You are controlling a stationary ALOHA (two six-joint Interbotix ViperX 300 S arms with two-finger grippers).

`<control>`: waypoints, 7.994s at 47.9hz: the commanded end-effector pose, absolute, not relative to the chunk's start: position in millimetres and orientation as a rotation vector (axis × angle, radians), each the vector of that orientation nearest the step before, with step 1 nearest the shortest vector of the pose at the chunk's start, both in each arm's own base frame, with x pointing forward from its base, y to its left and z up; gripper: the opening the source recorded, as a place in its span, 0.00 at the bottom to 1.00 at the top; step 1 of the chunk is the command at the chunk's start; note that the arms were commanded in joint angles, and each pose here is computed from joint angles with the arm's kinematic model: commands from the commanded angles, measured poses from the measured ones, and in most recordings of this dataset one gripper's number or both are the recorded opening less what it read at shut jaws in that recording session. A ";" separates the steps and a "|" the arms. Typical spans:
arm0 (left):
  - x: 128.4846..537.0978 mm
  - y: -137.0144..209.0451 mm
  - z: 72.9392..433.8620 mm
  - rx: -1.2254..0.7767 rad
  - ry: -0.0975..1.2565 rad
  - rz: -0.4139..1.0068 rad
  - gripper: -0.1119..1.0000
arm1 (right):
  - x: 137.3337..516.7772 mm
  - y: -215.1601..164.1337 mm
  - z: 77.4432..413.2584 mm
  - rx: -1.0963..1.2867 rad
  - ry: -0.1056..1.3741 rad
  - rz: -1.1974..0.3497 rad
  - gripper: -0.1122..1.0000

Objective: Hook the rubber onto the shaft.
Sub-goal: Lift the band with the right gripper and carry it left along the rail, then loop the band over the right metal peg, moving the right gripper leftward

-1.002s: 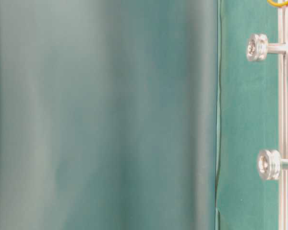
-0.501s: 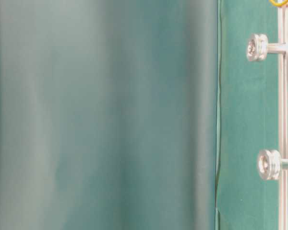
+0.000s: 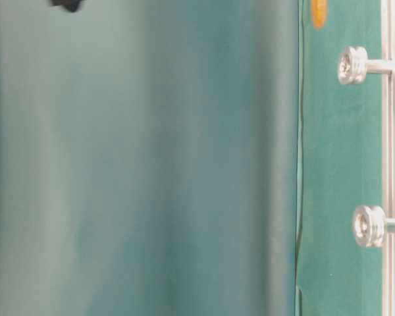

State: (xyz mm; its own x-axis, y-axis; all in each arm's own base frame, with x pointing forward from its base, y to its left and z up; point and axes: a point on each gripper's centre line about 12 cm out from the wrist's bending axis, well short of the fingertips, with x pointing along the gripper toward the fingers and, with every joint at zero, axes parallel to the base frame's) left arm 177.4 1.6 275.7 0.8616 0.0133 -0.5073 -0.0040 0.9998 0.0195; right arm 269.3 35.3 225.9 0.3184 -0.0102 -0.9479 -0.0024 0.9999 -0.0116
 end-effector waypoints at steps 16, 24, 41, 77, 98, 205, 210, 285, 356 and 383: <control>180.7 2.3 286.3 0.022 0.508 0.013 0.10 | 280.3 35.1 273.6 -0.013 1.194 -0.015 0.18; 180.4 2.4 285.9 0.023 0.508 0.013 0.10 | 281.2 35.3 274.7 -0.014 1.191 -0.014 0.18; 180.4 2.4 286.6 0.023 0.506 0.013 0.10 | 282.2 35.0 274.4 -0.013 1.194 -0.016 0.18; 180.7 2.4 287.0 0.023 0.502 0.013 0.10 | 333.7 38.4 273.9 -0.010 1.206 -0.027 0.18; 180.9 2.3 286.8 0.022 0.503 0.013 0.10 | 349.3 35.7 275.1 0.000 1.193 -0.037 0.18; 180.6 2.3 286.9 0.020 0.503 0.013 0.10 | 354.1 51.9 226.6 -0.014 1.184 0.011 0.18; 180.9 2.3 286.6 0.019 0.505 0.013 0.10 | 354.0 53.6 226.0 -0.017 1.186 0.015 0.18; 180.7 2.3 287.5 0.019 0.502 0.013 0.10 | 350.2 86.3 226.4 -0.012 1.169 0.078 0.18; 180.8 2.3 287.2 0.020 0.500 0.013 0.10 | 400.8 97.4 235.8 0.624 1.116 -0.321 0.18; 181.0 2.4 288.1 0.022 0.495 0.013 0.10 | 450.3 71.2 233.8 0.676 1.058 -0.378 0.18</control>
